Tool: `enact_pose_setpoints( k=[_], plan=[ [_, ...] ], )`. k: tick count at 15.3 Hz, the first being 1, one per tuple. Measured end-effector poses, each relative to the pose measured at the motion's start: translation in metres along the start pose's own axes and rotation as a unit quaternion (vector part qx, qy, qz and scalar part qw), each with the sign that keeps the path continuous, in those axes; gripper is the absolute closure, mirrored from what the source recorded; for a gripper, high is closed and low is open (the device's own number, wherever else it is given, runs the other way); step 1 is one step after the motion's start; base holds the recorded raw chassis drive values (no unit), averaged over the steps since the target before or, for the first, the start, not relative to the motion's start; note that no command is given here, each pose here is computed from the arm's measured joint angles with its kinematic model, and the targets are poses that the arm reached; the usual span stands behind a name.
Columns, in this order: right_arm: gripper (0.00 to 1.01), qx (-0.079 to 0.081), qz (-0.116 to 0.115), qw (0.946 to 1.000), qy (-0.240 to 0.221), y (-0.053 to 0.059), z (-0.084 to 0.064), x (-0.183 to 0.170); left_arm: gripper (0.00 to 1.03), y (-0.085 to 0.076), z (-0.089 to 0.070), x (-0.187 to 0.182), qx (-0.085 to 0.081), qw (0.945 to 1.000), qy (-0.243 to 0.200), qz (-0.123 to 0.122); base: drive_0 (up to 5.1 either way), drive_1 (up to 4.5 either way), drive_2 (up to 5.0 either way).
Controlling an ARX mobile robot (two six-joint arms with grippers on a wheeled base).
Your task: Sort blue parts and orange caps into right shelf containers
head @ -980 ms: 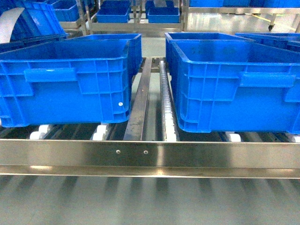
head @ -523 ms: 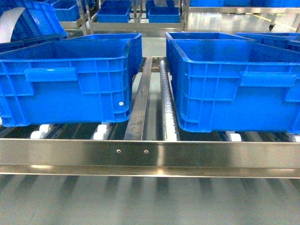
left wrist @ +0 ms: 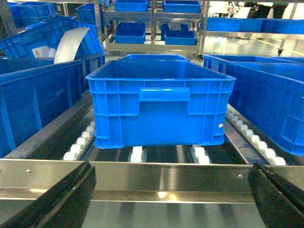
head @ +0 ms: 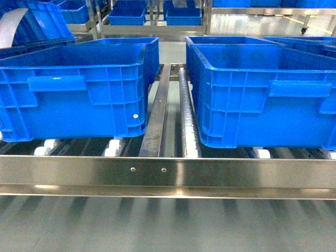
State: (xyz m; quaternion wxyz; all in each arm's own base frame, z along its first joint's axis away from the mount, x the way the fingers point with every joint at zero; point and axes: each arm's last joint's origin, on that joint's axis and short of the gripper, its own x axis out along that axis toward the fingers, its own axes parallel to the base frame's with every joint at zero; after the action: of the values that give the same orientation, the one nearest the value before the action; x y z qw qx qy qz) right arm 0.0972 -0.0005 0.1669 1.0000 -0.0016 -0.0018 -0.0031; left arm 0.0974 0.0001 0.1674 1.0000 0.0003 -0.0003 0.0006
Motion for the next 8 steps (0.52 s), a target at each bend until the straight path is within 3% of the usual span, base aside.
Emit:
enact_pose_setpoints(
  k=[1, 8],
  plan=[
    [0.01, 0.000, 0.000, 1.0000, 0.000, 0.0000, 0.0000, 0.0000, 0.04, 0.0000, 0.0000, 0.0000, 0.000, 1.0000, 0.000, 0.000, 0.0, 0.00, 0.0],
    [0.03, 0.002, 0.000, 1.0000, 0.000, 0.0000, 0.0000, 0.0000, 0.05, 0.0000, 0.0000, 0.0000, 0.000, 1.0000, 0.000, 0.000, 0.0, 0.00, 0.0]
  ],
)
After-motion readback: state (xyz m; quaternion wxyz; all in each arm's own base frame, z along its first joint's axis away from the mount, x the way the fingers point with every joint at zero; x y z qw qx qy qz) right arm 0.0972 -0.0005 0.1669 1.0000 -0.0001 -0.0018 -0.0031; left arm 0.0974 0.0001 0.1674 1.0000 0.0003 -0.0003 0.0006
